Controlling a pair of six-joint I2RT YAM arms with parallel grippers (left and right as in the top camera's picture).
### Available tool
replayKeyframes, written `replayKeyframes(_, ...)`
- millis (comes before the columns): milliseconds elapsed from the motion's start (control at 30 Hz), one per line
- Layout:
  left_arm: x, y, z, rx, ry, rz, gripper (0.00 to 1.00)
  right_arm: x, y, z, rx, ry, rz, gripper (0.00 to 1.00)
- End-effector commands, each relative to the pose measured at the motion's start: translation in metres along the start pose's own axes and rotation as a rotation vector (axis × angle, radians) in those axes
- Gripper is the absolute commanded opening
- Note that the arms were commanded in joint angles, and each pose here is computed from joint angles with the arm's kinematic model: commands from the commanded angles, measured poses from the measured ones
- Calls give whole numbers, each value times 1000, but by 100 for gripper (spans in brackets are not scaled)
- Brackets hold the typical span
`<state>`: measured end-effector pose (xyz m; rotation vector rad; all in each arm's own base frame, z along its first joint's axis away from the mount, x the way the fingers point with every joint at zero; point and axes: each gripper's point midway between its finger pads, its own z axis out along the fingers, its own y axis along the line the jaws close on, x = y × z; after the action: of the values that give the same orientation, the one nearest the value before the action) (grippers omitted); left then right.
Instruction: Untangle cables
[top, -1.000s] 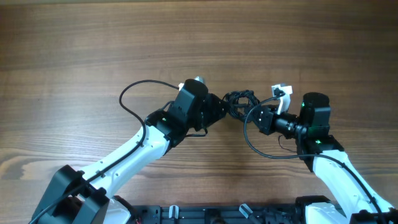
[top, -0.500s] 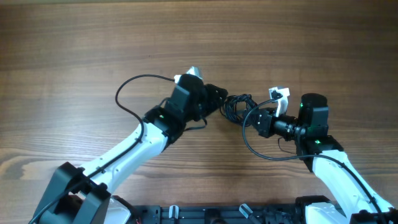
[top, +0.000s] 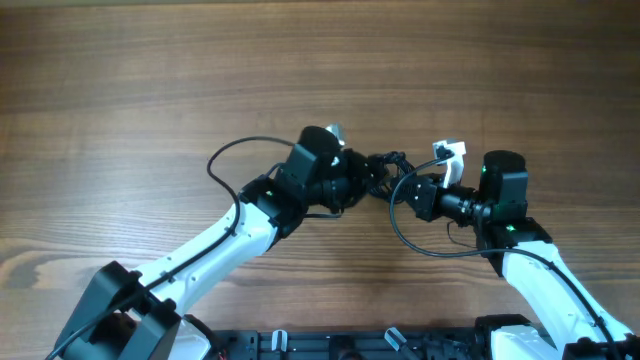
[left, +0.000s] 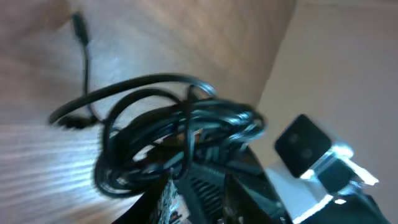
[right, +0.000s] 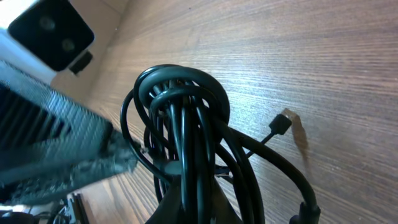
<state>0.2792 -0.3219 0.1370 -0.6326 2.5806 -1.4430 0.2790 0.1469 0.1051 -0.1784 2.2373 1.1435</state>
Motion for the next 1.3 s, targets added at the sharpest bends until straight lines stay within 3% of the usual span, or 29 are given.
replayKeyframes(0,-1,14,2,-58,-24,-102,27,0,2,0,-3,6,-12,5)
replayKeyframes(400,-10,54,9,-198,-105,-265,30,6,11,0,-58,35,-6,6)
replayKeyframes(500,-9,54,21,-180,-96,-288,20,6,11,0,-58,35,-7,7)
replayKeyframes(867,-15,44,26,-129,-111,-287,20,22,22,17,-27,87,-67,10)
replayKeyframes(933,-16,44,26,-129,-113,-288,4,25,25,21,-17,94,-88,9)
replayKeyframes(1133,-21,34,24,-85,-79,-203,4,20,13,22,56,71,-94,6)
replayKeyframes(1267,-60,28,0,-14,-62,-196,4,22,4,21,103,72,-81,5)
